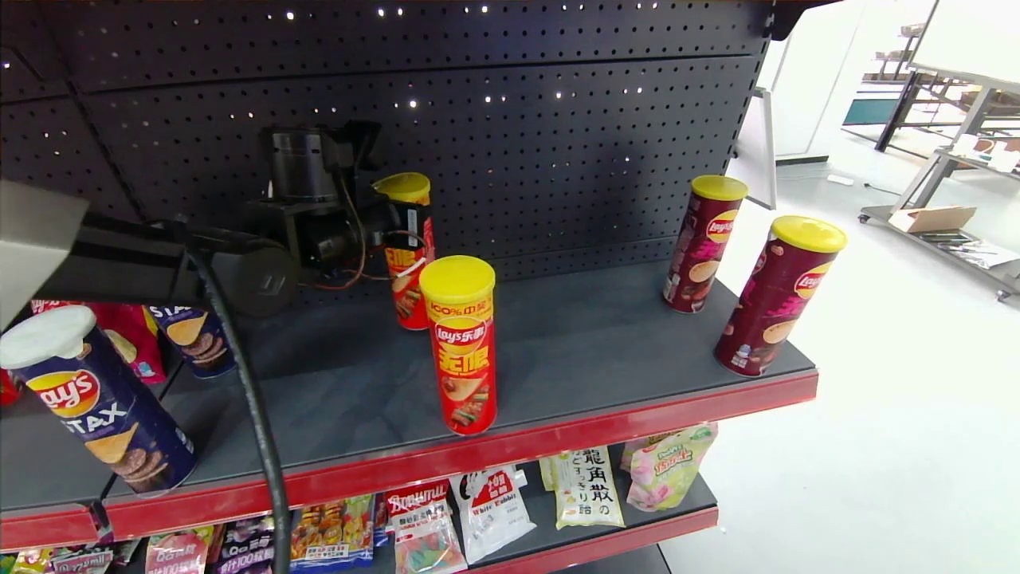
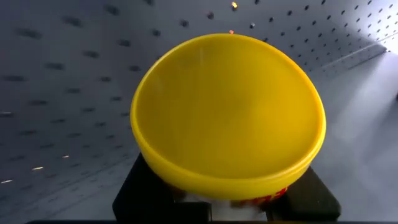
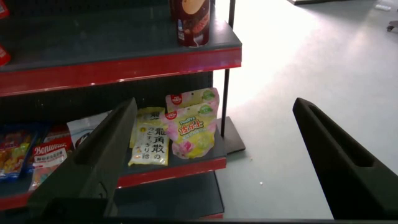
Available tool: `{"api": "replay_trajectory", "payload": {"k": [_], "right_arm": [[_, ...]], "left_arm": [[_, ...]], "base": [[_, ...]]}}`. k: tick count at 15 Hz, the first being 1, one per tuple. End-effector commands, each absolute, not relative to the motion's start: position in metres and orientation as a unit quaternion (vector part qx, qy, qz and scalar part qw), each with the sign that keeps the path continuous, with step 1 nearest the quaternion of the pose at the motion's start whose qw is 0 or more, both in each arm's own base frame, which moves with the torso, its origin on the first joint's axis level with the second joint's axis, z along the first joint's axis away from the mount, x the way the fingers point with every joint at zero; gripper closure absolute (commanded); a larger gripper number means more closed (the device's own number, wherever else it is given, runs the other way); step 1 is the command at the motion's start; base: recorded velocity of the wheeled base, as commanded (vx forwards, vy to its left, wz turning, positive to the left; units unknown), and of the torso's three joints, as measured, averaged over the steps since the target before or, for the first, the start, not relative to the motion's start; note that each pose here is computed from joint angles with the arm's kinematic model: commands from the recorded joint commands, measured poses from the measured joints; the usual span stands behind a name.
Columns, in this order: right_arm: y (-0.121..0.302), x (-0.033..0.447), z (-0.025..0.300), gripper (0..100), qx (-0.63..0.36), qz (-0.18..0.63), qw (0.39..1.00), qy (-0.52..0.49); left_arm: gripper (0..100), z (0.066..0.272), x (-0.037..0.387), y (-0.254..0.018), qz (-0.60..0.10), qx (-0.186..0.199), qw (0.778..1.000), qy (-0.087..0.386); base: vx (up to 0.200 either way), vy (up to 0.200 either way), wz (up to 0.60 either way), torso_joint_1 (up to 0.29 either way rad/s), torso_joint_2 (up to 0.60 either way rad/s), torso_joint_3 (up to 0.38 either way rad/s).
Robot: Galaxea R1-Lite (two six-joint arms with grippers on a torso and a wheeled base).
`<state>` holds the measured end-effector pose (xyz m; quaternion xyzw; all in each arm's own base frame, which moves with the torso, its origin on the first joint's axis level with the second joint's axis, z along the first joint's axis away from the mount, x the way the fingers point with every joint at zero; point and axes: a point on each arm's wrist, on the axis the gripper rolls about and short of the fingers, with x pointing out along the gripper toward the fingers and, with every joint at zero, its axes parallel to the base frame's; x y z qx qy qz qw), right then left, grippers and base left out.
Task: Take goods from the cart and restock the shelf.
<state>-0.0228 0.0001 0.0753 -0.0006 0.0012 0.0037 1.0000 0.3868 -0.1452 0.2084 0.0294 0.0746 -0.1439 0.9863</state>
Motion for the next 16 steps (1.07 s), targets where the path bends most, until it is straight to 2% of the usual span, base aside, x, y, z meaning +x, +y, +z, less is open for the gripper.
{"api": "replay_trajectory", "payload": {"k": [1,8,16], "right_arm": [[0.0,-0.023,0.075,0,-0.001,0.005,1.0,0.001],[0.0,-0.023,0.075,0,-0.001,0.005,1.0,0.002],[0.0,-0.023,0.075,0,-0.001,0.005,1.0,0.001]], "left_arm": [[100,0.191,0.399,-0.153,-0.147,0.032,0.985,0.089],[100,0.179,0.421,-0.174,-0.16,0.024,0.984,0.069],[100,0.181,0.424,-0.175,-0.16,0.012,0.985,0.065]], "base": [[0.0,0.0,0.0,0.0,0.0,0.0],[0.0,0.0,0.0,0.0,0.0,0.0],[0.0,0.0,0.0,0.0,0.0,0.0]]}}
